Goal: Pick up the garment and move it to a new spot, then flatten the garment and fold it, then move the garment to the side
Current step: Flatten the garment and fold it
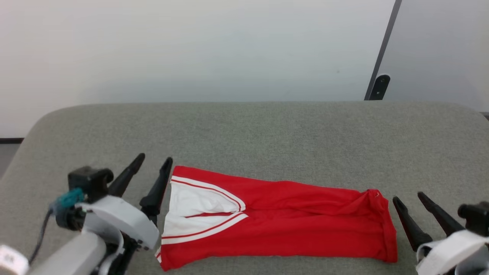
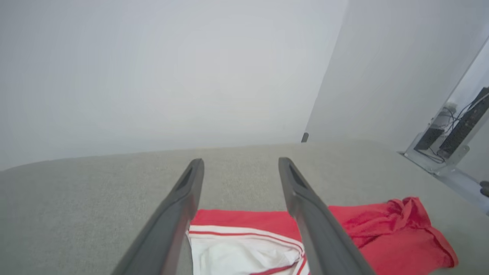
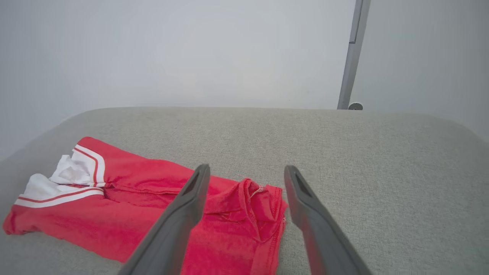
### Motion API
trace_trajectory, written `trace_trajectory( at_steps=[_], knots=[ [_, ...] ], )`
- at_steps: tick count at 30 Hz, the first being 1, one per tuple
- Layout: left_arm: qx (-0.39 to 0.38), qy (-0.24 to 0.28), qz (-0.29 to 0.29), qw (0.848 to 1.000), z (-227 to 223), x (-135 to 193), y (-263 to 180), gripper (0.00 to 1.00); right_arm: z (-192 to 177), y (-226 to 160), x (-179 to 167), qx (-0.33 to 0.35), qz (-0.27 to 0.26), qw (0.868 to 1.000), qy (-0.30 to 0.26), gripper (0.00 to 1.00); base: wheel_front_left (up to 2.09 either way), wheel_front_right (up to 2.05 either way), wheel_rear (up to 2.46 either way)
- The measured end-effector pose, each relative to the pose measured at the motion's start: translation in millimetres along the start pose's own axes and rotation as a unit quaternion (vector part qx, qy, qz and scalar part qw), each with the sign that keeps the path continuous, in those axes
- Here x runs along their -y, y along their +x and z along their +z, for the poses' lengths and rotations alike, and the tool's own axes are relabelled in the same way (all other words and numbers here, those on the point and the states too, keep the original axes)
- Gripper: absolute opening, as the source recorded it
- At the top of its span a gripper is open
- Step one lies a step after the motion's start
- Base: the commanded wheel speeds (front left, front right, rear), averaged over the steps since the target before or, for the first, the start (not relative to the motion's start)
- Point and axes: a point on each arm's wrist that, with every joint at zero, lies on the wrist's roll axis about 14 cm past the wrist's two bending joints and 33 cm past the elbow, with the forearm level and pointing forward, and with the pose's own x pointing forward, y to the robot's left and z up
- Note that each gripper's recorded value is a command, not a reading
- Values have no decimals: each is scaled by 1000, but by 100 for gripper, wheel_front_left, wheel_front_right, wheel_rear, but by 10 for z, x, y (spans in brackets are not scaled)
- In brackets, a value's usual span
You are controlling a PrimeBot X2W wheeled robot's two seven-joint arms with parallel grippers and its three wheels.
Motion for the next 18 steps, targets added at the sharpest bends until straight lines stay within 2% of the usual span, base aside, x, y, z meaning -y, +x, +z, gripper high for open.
trace_trajectory(
  at_steps=[6, 13, 18],
  knots=[
    [79, 8, 34, 996, 140, 33, -228, 100, -71, -140, 26, 26, -17, 999, 21, 100, 0, 0, 0],
    [116, 12, 67, 991, 119, -28, -482, 100, -72, -207, -10, 38, -18, 999, 29, 100, 0, 0, 0],
    [118, 23, 60, 991, 31, 20, -555, 100, -53, -197, -65, 44, -13, 998, 32, 100, 0, 0, 0]
  ],
)
